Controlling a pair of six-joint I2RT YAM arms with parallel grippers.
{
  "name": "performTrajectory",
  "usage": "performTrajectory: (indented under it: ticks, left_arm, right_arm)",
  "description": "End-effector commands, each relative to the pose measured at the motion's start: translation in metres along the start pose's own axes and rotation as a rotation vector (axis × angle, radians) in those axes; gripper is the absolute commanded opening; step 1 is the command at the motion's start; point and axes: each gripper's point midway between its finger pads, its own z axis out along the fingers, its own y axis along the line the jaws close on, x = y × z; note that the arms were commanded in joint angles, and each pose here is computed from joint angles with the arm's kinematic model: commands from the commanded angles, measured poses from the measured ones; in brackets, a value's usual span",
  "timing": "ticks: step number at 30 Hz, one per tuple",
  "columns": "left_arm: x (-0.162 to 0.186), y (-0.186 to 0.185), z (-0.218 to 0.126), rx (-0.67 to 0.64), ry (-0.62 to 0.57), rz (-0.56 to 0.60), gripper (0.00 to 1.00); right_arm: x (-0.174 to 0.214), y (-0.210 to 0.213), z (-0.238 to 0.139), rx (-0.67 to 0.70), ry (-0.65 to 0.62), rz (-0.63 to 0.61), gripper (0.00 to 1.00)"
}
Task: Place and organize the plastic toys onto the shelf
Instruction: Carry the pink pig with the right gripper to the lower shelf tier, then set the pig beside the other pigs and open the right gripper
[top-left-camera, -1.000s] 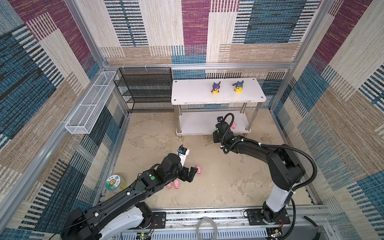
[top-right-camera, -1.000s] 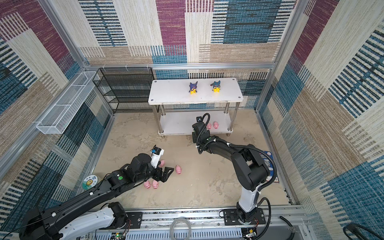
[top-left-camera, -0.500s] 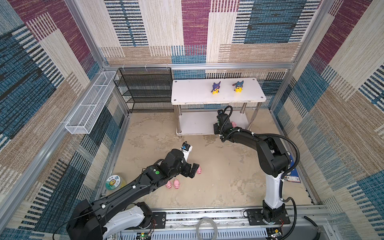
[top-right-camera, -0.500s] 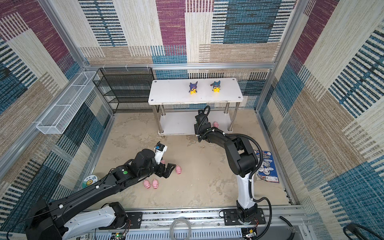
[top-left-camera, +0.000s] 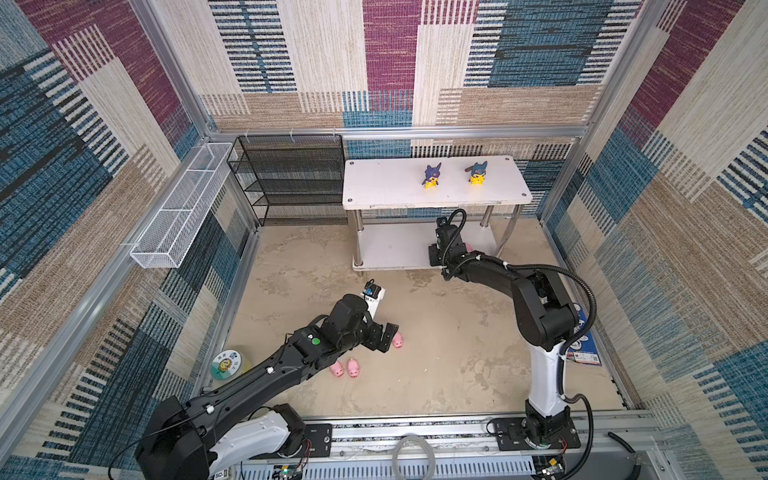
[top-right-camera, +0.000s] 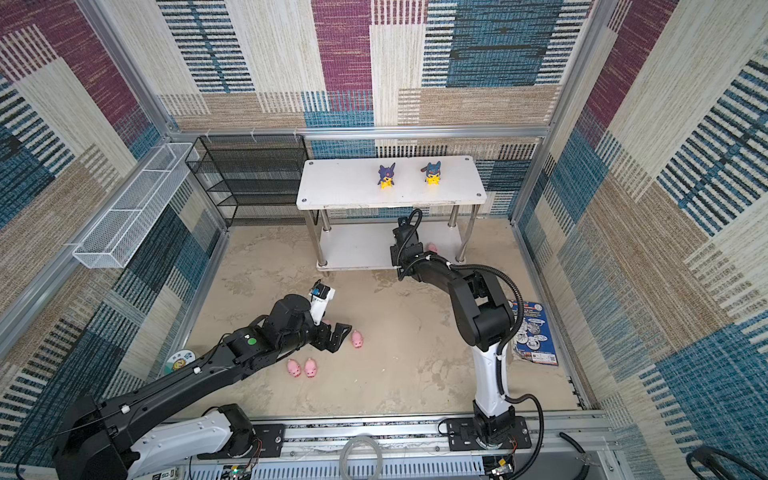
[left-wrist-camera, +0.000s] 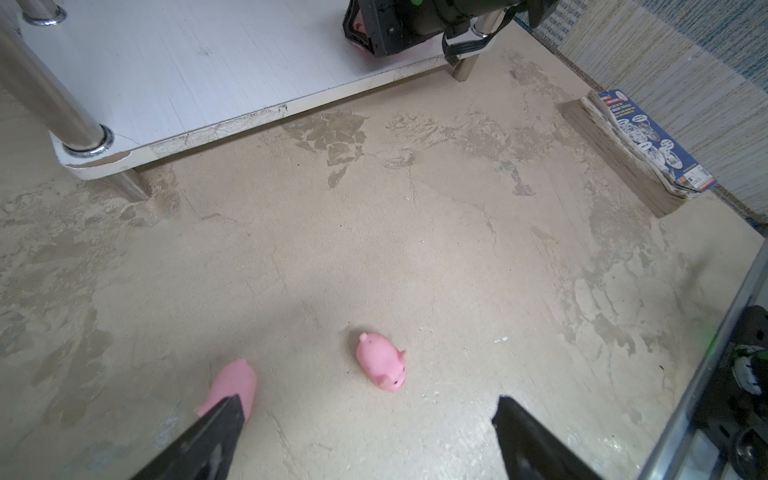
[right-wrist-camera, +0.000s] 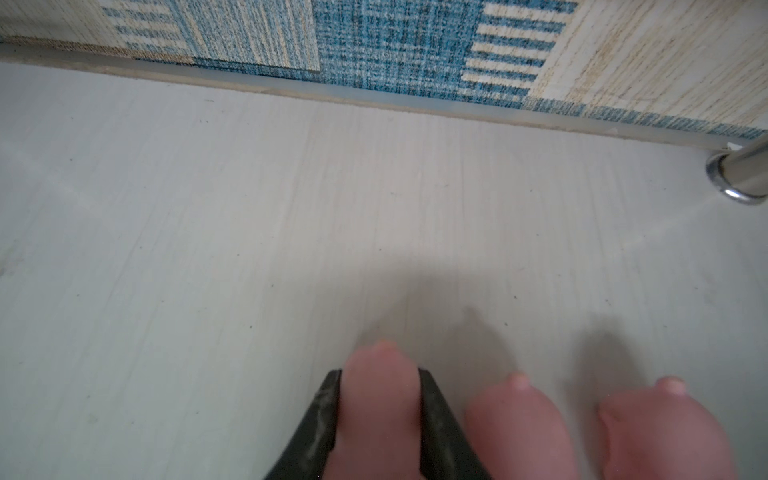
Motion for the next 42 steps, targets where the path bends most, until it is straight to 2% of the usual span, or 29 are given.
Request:
performTrajectory:
  ticks: [1, 12, 20, 25, 42]
  left_arm:
    - [-0.005, -0.003, -0.003, 0.015, -0.017, 0.016, 1.0]
    - [-0.004, -0.001, -0.003, 0.01, -0.016, 0.014, 1.0]
    - [-0.004, -0.001, -0.004, 0.008, -0.013, 0.014, 1.0]
    - [-0.004, -0.001, -0.004, 0.009, -0.011, 0.012, 1.0]
    - [0.001, 0.0, -0.009, 0.009, -0.017, 0.001, 1.0]
  right_arm:
    - [0.01, -0.01, -0.001, 0.02, 0.035, -0.008, 0.32]
    - [0.01, -0.023, -0.001, 0.035, 0.043, -0.003, 0.33]
    - [0.005, -0.019, -0.003, 0.008, 0.033, 0.003, 0.44]
    - [0.001, -0.017, -0.007, -0.004, 0.027, 0.008, 0.47]
    - [-0.008, -0.008, -0.025, -0.076, 0.011, 0.039, 0.49]
